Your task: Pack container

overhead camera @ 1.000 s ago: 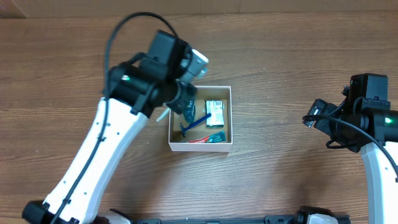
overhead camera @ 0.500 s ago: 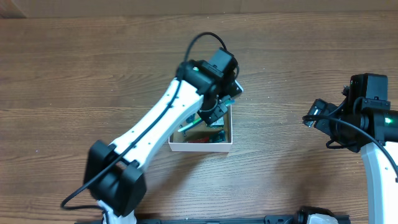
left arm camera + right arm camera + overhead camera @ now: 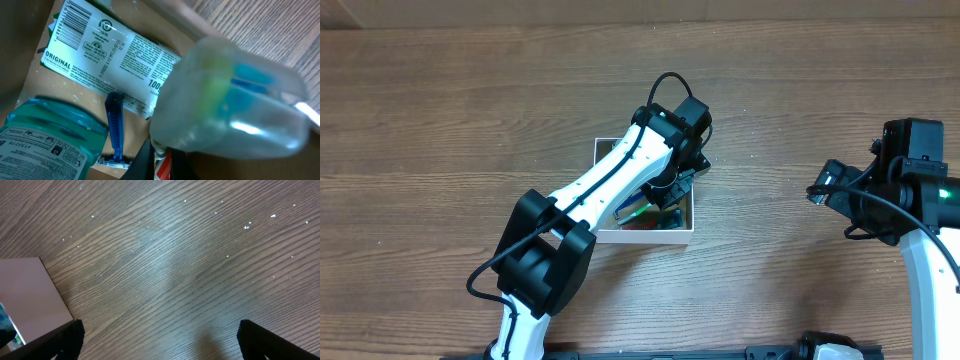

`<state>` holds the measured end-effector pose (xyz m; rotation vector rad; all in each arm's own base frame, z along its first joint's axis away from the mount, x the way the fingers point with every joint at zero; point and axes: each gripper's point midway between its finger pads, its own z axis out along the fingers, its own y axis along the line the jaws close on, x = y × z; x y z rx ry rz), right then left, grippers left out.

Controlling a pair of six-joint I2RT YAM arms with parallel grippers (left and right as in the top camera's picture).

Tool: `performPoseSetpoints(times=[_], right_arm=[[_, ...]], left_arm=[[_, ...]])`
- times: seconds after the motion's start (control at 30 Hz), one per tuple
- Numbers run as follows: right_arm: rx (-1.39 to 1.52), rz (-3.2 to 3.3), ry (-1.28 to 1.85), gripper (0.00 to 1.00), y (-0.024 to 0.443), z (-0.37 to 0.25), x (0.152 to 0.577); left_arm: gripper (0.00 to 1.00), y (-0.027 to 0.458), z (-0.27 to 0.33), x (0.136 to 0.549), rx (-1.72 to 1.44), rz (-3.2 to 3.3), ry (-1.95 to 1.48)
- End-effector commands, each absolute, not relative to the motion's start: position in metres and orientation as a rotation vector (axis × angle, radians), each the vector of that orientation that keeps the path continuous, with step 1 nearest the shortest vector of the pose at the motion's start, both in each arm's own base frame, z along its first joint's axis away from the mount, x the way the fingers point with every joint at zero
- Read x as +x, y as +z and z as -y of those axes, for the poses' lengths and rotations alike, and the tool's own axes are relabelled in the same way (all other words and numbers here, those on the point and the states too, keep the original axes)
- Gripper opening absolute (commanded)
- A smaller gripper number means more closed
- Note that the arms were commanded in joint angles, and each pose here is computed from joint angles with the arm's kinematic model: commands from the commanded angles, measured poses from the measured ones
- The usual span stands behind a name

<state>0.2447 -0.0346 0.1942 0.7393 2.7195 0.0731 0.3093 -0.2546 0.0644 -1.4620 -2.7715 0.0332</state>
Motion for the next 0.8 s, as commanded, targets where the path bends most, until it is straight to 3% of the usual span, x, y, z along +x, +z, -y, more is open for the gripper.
performPoseSetpoints(times=[0.0,0.5,0.57,0.63,0.77], right_arm=[[0.732,-2.715,0.074,1.0,0.195,0.035,0.243],[0.732,-2.715,0.074,1.0,0.195,0.035,0.243],[0.732,-2.715,0.074,1.0,0.195,0.035,0.243],[0.732,-2.716,0.074,1.0,0.195,0.035,0.243],[0.732,-2.719,0.073,1.0,0.195,0.035,0.242]], left_arm=[[0.04,0.065,0.254,0.307,-1.473,2.754,0.036],[0.06,0.066,0.234,0.3,-1.429,2.704,-0.083],[0.29,0.066,0.234,0.3,-1.43,2.704,-0.082],[0.45,0.066,0.234,0.3,-1.431,2.705,-0.083],[0.55,0.073,0.235,0.305,-1.441,2.732,-0.095]])
